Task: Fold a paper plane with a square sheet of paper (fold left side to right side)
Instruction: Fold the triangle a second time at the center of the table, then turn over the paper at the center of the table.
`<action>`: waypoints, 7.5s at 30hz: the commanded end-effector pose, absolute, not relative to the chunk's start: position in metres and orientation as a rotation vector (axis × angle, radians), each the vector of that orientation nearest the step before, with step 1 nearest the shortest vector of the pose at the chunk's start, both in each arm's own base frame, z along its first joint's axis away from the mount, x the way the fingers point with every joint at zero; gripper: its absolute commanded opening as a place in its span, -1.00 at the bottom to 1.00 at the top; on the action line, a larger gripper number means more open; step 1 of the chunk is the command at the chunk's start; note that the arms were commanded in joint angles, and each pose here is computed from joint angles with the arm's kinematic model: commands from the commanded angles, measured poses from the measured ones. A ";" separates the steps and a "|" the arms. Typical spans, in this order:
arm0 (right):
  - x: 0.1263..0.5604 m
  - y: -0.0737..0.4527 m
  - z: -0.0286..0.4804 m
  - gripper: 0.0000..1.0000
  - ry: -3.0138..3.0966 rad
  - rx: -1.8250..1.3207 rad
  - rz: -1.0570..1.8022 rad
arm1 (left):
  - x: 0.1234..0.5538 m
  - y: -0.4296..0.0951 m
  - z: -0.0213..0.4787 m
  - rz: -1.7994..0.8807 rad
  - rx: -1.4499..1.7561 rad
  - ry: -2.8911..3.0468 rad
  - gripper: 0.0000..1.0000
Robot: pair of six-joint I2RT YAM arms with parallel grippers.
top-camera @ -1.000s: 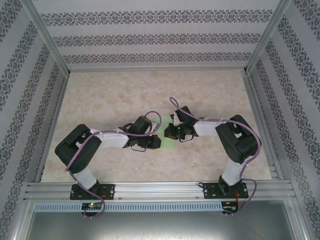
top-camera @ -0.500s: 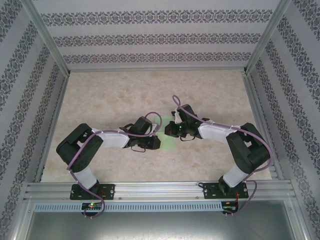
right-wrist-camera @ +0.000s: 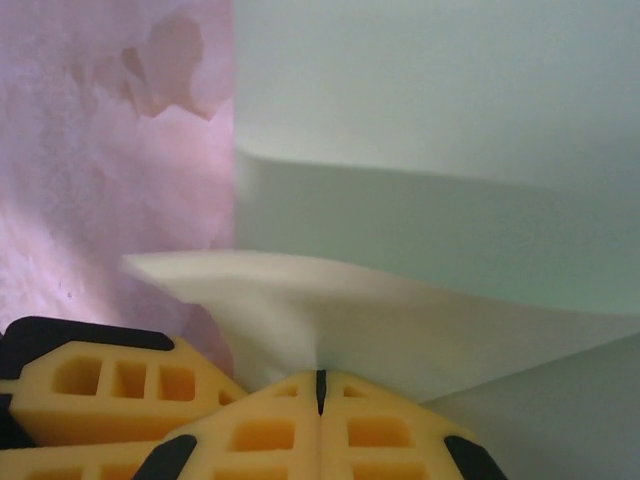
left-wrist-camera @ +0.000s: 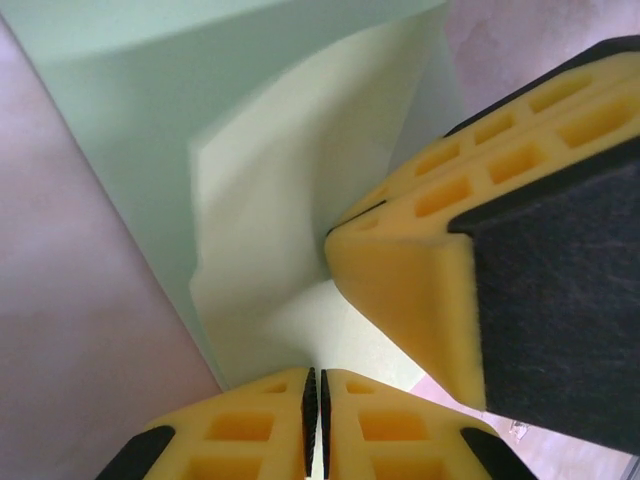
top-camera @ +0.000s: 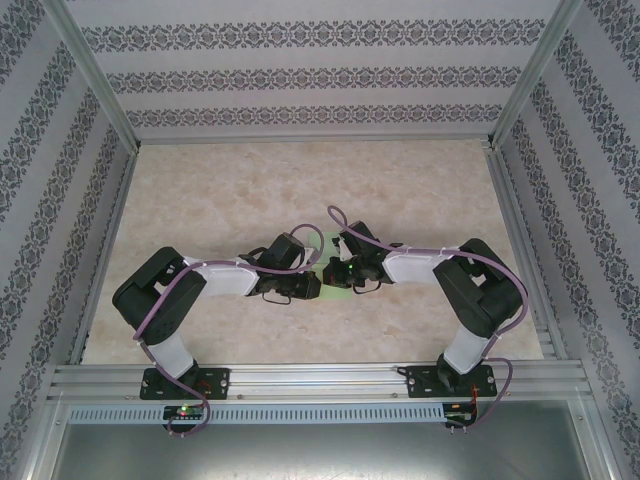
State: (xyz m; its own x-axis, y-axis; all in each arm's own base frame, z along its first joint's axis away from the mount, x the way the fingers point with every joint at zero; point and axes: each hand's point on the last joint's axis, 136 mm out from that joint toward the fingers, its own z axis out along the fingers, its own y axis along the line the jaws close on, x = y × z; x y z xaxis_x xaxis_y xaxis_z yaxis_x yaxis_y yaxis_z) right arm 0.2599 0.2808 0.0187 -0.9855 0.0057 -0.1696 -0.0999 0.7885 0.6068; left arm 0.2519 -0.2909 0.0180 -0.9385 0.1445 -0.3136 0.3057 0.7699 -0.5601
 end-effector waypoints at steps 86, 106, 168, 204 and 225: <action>0.282 0.240 0.004 -1.00 2.912 -0.056 0.838 | 0.267 -0.321 0.044 -0.990 0.439 2.684 -0.68; 0.279 0.234 0.001 -1.00 2.939 -0.063 0.793 | 0.269 -0.317 0.016 -0.925 0.422 2.752 -0.69; 0.274 0.164 0.140 0.95 2.214 0.161 1.243 | 0.326 -0.306 0.056 -1.192 0.247 2.524 -0.44; 0.288 0.274 0.047 -0.22 2.627 -0.013 1.219 | 0.318 -0.278 0.064 -1.032 0.194 2.515 -0.52; 0.314 0.249 0.208 -1.00 2.122 -0.282 1.423 | 0.320 -0.215 0.187 -1.094 -0.119 2.149 1.00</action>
State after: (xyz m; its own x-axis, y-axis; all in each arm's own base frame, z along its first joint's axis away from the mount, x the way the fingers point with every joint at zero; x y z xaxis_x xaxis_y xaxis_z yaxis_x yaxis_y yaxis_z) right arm 0.3139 0.2449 0.1513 -0.8837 0.1472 -0.4443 -0.3098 0.5276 0.7910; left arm 0.3163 -0.2205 0.1589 -0.7874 -0.2986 -0.5392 0.2153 0.6865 -0.6946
